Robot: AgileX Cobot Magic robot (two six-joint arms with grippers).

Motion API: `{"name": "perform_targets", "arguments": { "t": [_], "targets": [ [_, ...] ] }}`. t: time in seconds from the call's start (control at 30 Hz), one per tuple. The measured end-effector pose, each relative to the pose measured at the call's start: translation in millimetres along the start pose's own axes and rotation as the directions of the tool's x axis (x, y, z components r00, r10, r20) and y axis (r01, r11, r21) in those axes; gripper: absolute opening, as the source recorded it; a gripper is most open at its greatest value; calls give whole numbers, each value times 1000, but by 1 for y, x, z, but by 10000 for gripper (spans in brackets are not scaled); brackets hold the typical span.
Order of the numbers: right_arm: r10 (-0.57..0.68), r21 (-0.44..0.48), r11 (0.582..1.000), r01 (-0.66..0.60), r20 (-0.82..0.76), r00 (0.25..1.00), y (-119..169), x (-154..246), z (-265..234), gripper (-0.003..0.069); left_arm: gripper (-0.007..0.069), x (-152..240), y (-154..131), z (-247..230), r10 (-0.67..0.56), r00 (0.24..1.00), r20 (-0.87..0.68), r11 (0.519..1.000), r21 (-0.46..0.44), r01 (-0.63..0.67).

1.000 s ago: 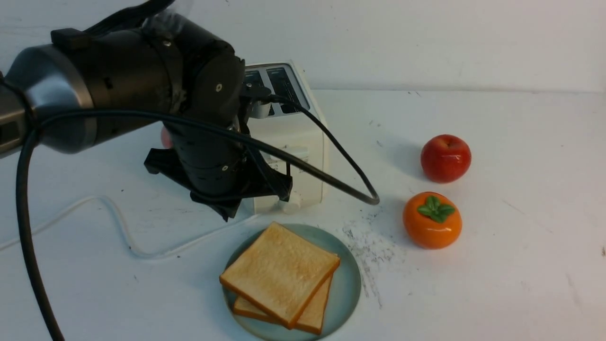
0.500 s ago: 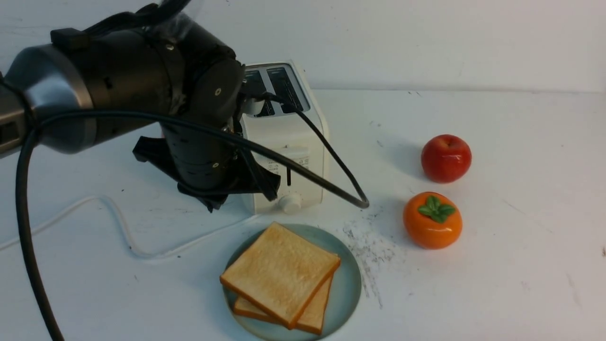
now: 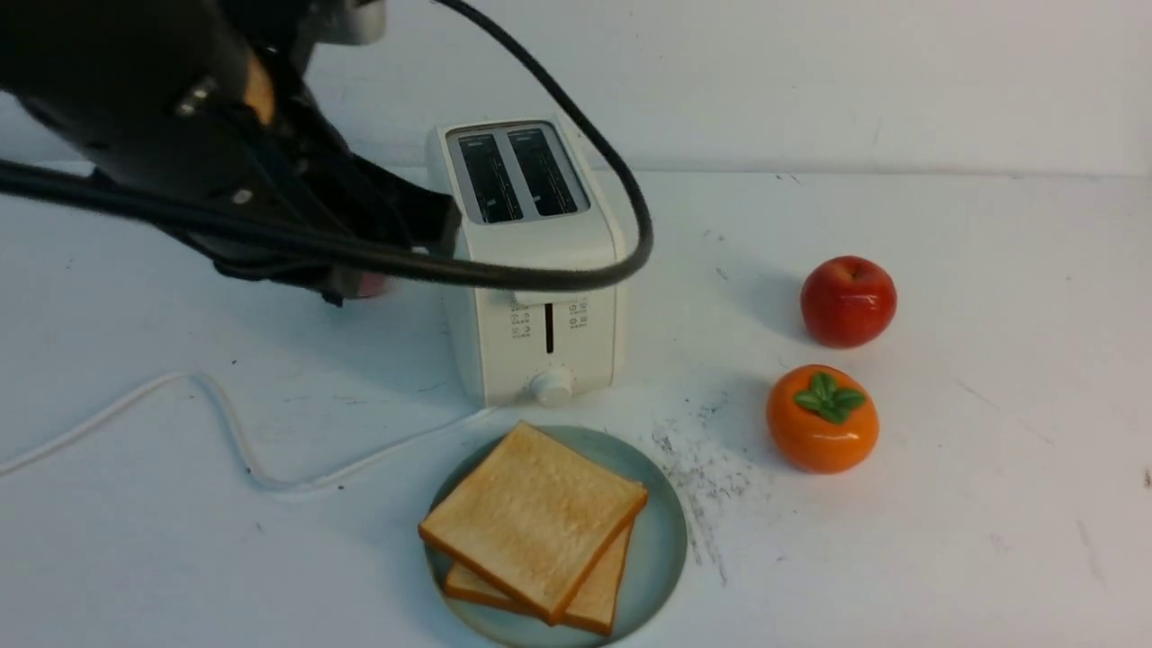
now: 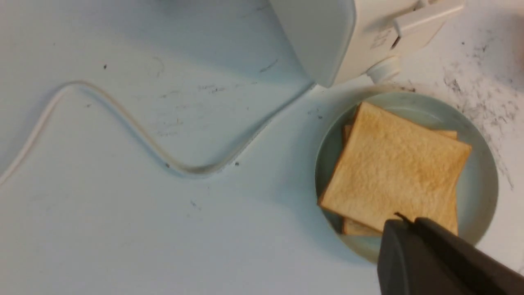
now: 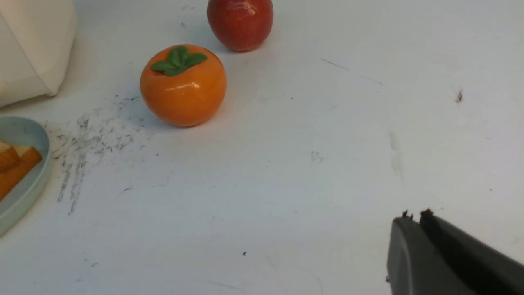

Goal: Take toasted bread from bread machine on white table place on plate.

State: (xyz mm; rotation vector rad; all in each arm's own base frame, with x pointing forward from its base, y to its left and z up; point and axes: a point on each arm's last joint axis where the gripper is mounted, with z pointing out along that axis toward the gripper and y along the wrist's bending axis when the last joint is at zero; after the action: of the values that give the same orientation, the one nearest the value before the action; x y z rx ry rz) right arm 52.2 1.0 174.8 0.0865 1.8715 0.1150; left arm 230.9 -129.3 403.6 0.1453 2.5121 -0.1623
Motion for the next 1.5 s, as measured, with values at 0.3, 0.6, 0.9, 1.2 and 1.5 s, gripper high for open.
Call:
{"name": "perform_targets", "arguments": {
  "t": [0.3, 0.6, 0.9, 1.2, 1.5],
  "targets": [
    [0, 0, 1000, 0, 0, 1000, 0, 0, 0, 43, -14, 78, 38, -42, -83, 996, 29, 995, 62, 81],
    [0, 0, 1000, 0, 0, 1000, 0, 0, 0, 56, -14, 169, 62, -40, -346, 862, 372, 869, 474, 144],
    [0, 0, 1000, 0, 0, 1000, 0, 0, 0, 69, -14, 218, 80, -31, -474, 697, 538, 775, 630, 41],
    [1, 0, 1000, -1, 0, 1000, 0, 0, 0, 83, -11, 227, 81, -21, -462, 726, 509, 784, 617, 67],
    [1, 0, 1000, -1, 0, 1000, 0, 0, 0, 97, -5, 230, 82, -14, -417, 749, 516, 813, 581, 52]
  ]
}}
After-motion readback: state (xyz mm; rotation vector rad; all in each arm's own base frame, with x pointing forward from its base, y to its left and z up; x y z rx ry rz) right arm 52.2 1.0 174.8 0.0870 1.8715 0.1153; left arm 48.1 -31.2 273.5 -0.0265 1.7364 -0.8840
